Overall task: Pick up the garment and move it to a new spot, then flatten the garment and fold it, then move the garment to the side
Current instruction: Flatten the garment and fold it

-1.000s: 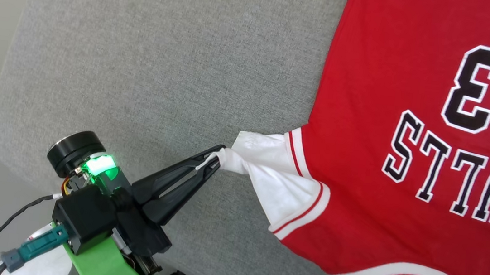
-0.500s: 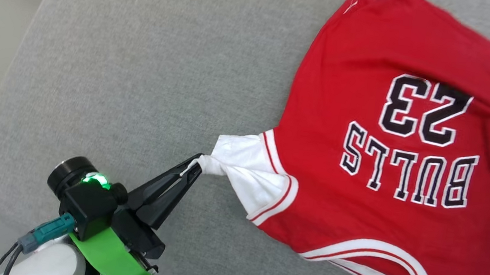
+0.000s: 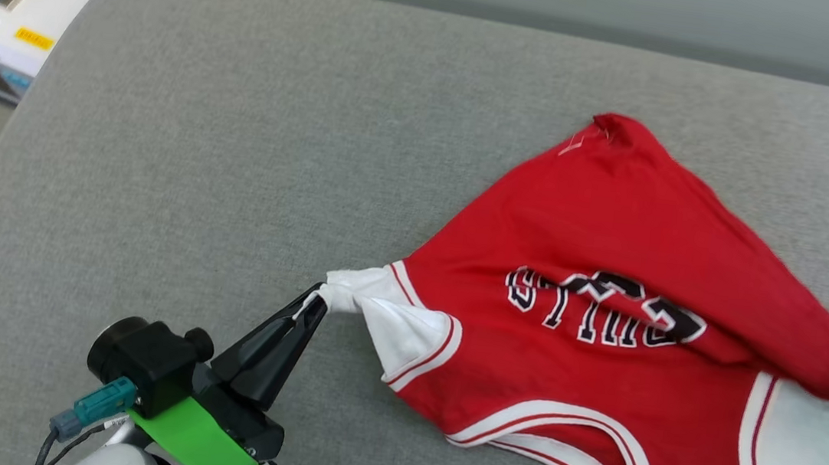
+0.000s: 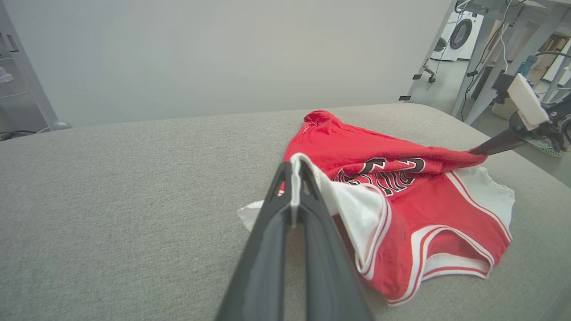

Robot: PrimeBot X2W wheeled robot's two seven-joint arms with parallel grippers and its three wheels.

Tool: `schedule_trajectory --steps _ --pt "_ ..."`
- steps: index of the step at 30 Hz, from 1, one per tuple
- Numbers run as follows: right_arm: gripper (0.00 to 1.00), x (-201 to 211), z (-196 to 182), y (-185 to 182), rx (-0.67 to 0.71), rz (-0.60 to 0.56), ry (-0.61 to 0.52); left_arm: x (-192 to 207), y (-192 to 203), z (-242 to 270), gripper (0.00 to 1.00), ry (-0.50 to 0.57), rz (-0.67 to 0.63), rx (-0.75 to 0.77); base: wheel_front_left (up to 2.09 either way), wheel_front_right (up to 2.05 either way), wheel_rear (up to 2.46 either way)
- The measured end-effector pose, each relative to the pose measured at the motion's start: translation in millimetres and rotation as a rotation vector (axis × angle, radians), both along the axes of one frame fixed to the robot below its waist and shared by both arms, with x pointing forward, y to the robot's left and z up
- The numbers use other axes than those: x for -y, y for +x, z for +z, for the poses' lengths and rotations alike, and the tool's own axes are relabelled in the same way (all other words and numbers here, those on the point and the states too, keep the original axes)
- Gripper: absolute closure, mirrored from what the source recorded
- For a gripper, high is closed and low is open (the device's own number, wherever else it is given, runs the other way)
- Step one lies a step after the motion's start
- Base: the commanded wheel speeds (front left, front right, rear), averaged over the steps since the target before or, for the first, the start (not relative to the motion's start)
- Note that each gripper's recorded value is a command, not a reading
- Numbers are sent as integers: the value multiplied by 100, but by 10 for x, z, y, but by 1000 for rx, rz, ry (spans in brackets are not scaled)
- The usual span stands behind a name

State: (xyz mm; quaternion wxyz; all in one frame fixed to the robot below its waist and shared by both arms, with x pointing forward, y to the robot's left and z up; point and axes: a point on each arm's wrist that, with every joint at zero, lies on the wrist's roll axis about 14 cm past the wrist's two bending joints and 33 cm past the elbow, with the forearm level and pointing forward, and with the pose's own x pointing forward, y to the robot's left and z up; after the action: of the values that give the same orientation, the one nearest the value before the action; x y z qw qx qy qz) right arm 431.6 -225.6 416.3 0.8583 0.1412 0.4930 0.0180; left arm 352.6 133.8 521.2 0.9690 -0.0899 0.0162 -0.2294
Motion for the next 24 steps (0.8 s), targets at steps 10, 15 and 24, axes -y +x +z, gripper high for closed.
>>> schedule_trajectory --steps 10,15,24 --pt "100 208 3 -589 26 -91 11 115 71 118 100 -57 3 42 0 0 0" --pt "31 200 -129 -760 -12 -92 5 136 103 120 100 -74 2 45 0 0 0" --pt "0 -130 379 -383 133 108 -24 108 86 83 100 -61 -2 44 0 0 0"
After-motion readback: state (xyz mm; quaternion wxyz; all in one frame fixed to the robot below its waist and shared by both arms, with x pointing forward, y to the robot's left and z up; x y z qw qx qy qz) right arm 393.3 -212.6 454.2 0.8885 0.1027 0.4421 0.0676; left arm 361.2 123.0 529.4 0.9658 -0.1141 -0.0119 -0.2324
